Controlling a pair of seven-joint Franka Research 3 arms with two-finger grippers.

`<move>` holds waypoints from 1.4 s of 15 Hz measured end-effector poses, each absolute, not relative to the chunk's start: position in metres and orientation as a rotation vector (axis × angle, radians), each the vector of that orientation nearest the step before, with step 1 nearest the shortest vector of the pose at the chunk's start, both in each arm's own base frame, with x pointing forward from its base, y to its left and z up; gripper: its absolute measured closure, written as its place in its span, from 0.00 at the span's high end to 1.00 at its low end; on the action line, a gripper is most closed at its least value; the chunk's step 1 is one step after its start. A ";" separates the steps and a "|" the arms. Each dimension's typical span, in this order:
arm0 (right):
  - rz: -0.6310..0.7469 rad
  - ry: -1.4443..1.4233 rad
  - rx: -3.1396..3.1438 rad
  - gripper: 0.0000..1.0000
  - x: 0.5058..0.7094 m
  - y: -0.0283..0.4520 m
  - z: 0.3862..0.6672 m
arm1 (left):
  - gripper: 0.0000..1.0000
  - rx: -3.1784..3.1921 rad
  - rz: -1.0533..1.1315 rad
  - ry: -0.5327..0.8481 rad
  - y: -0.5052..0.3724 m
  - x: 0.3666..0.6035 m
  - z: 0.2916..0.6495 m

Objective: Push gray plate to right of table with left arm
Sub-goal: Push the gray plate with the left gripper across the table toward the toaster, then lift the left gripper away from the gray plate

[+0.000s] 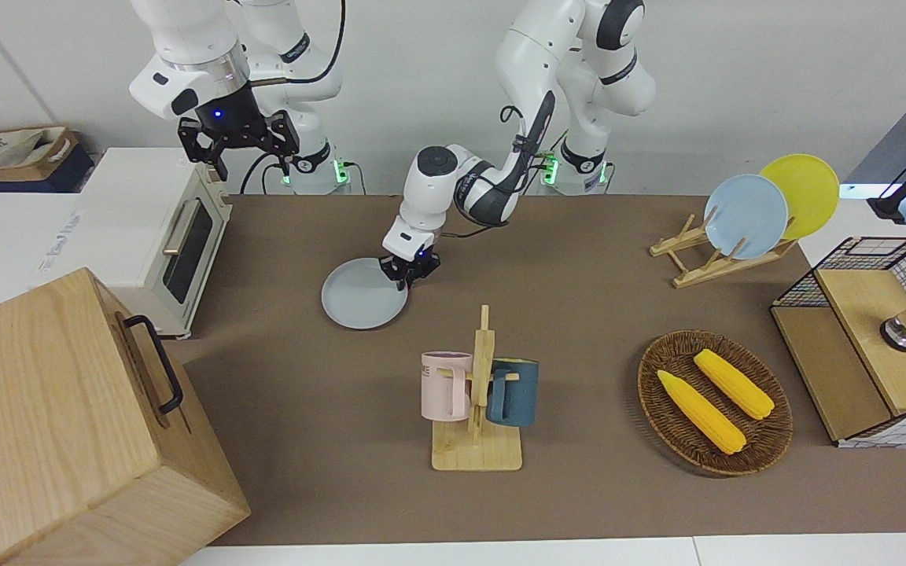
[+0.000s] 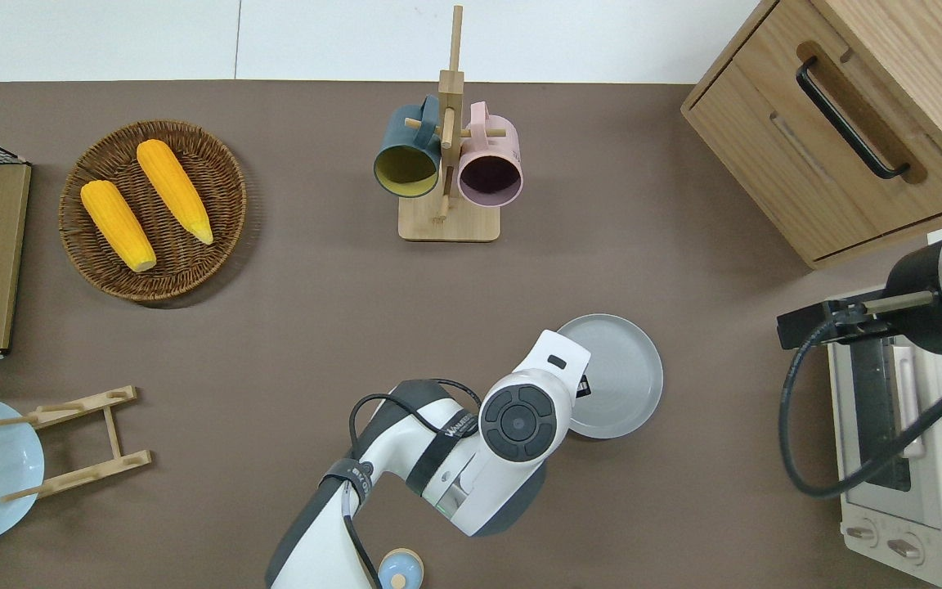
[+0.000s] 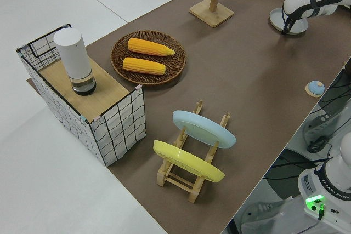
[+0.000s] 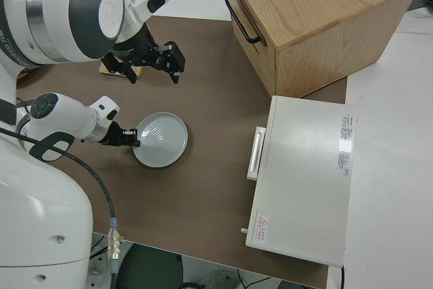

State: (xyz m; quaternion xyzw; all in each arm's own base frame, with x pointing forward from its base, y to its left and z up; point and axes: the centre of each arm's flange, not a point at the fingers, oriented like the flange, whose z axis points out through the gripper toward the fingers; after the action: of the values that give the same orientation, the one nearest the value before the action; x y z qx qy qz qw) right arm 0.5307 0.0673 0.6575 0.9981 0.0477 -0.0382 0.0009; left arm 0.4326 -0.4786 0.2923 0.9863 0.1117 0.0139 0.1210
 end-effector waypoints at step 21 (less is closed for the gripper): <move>-0.120 0.150 3.134 0.99 0.531 0.067 0.657 | 0.99 3.046 -0.154 0.148 -0.315 0.507 0.412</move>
State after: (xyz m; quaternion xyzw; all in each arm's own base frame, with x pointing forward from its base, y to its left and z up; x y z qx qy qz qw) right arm 0.5307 0.0673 0.6575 0.9981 0.0477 -0.0382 0.0009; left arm 0.5074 -0.3153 0.4122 0.9966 0.0485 -0.0503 0.0440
